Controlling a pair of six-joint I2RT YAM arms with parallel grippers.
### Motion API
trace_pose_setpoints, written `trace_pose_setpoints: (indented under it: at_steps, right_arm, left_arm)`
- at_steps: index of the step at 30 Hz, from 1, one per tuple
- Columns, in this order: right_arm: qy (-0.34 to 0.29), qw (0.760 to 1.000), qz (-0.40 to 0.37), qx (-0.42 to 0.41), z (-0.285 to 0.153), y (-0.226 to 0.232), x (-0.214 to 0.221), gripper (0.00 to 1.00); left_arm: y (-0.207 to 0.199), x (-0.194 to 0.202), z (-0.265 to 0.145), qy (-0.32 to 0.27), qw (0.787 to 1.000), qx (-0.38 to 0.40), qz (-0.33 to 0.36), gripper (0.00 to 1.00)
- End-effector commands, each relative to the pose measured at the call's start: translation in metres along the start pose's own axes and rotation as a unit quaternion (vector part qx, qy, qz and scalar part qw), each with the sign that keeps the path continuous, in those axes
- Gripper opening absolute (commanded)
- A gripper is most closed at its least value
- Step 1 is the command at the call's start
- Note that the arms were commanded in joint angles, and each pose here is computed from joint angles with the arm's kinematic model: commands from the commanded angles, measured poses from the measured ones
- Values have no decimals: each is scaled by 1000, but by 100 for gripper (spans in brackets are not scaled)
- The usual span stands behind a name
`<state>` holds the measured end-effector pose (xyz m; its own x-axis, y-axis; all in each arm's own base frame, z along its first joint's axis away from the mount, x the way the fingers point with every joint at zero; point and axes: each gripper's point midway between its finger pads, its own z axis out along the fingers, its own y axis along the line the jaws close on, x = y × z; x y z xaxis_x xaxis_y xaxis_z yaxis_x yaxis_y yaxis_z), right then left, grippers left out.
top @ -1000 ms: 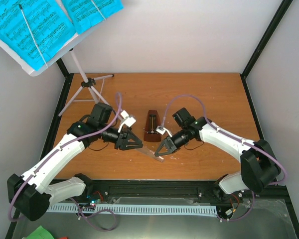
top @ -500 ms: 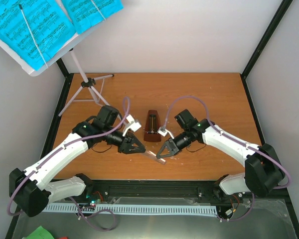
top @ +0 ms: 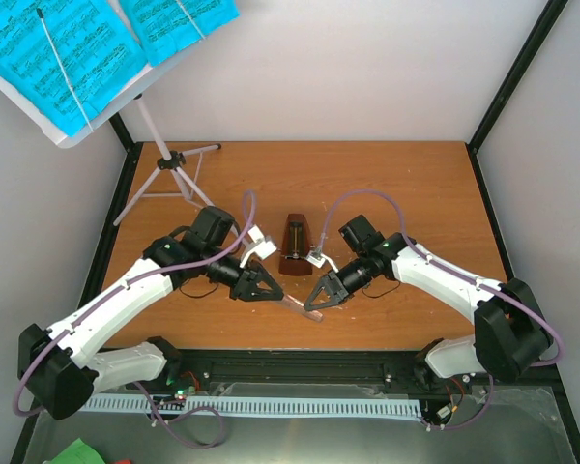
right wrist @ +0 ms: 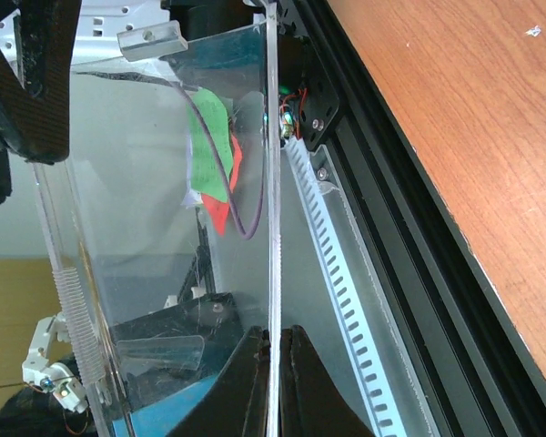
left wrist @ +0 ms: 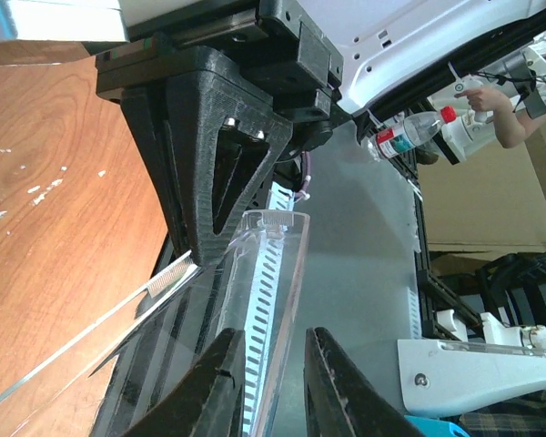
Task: Pack up the instrument practice props
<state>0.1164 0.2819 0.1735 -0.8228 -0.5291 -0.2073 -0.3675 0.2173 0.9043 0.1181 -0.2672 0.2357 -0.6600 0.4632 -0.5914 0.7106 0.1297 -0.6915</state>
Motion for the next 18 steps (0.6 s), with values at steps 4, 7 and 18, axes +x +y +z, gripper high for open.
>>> trace_pose_setpoints:
  at_steps: [4, 7, 18]
  right_arm:
    - [1, 1000, -8, -12, 0, 11, 0, 3]
    - [1, 1000, -9, -11, 0, 11, 0, 3]
    - [-3, 1000, -11, -5, -1, 9, -2, 3]
  left_arm:
    - [-8, 4, 5, 12, 1000, 19, 15, 16]
    - [-8, 5, 5, 12, 1000, 21, 15, 12]
    - [-19, 6, 4, 8, 999, 44, 22, 0]
